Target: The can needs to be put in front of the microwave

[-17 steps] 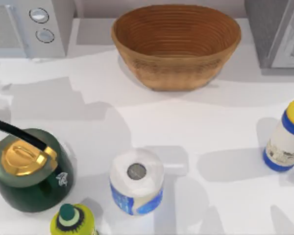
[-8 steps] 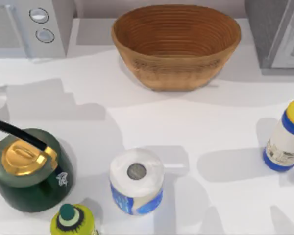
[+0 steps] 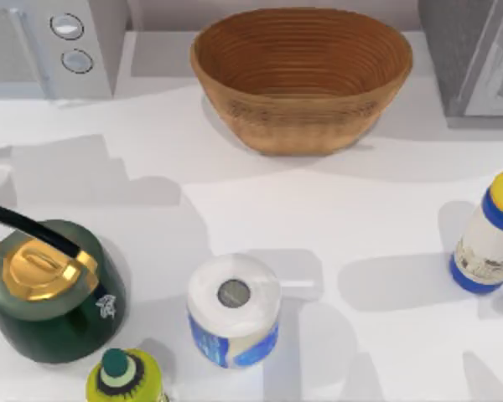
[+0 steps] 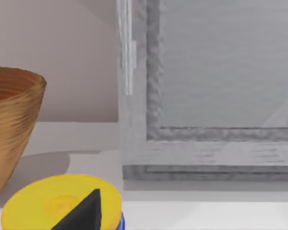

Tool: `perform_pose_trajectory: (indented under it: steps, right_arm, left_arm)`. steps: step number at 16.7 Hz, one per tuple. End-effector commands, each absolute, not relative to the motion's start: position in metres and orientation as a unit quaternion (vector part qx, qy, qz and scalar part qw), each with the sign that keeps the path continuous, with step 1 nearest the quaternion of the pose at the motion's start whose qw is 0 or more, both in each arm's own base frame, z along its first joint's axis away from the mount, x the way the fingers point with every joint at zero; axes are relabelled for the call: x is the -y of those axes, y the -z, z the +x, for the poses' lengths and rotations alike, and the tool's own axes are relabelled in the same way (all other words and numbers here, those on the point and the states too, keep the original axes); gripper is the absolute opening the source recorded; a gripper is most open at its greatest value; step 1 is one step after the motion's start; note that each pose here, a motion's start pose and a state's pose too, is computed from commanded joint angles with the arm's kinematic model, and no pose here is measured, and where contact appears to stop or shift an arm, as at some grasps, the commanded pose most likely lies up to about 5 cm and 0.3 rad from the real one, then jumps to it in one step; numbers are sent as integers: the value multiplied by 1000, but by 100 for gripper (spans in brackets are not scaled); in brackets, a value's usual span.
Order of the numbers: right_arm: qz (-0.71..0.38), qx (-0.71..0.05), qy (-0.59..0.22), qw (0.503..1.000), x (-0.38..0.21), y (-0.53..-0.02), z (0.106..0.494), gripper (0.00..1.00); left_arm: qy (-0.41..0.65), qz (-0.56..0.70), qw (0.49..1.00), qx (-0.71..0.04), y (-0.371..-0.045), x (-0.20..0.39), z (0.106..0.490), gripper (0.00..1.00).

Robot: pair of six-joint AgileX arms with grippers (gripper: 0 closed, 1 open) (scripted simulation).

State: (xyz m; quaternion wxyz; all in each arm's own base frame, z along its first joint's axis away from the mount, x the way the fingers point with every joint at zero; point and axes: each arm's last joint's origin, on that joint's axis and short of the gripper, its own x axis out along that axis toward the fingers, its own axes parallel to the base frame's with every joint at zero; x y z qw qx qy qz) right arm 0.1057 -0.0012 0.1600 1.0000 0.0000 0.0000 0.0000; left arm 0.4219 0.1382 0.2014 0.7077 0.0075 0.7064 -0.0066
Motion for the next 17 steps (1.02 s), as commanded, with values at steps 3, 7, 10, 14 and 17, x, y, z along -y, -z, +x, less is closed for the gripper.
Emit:
perform_pose_trajectory:
  steps: [3,7,10,14,17]
  right_arm:
    - [0,0,0,1000,1,-160,106,100]
    - [0,0,0,1000,1,-160,106,100]
    - [0,0,0,1000,1,-160,106,100]
    - [0,0,0,1000,1,-160,106,100]
    - [0,0,0,1000,1,-160,106,100]
  left_arm:
    - [7,7,708,-706,-201,-138,422,53]
    - [7,7,708,-706,-201,-138,422,83]
    - [7,7,708,-706,-201,-138,422,100]
    - [7,7,708,-706,-201,-138,422,100]
    - [7,7,708,-706,-201,-138,422,100]
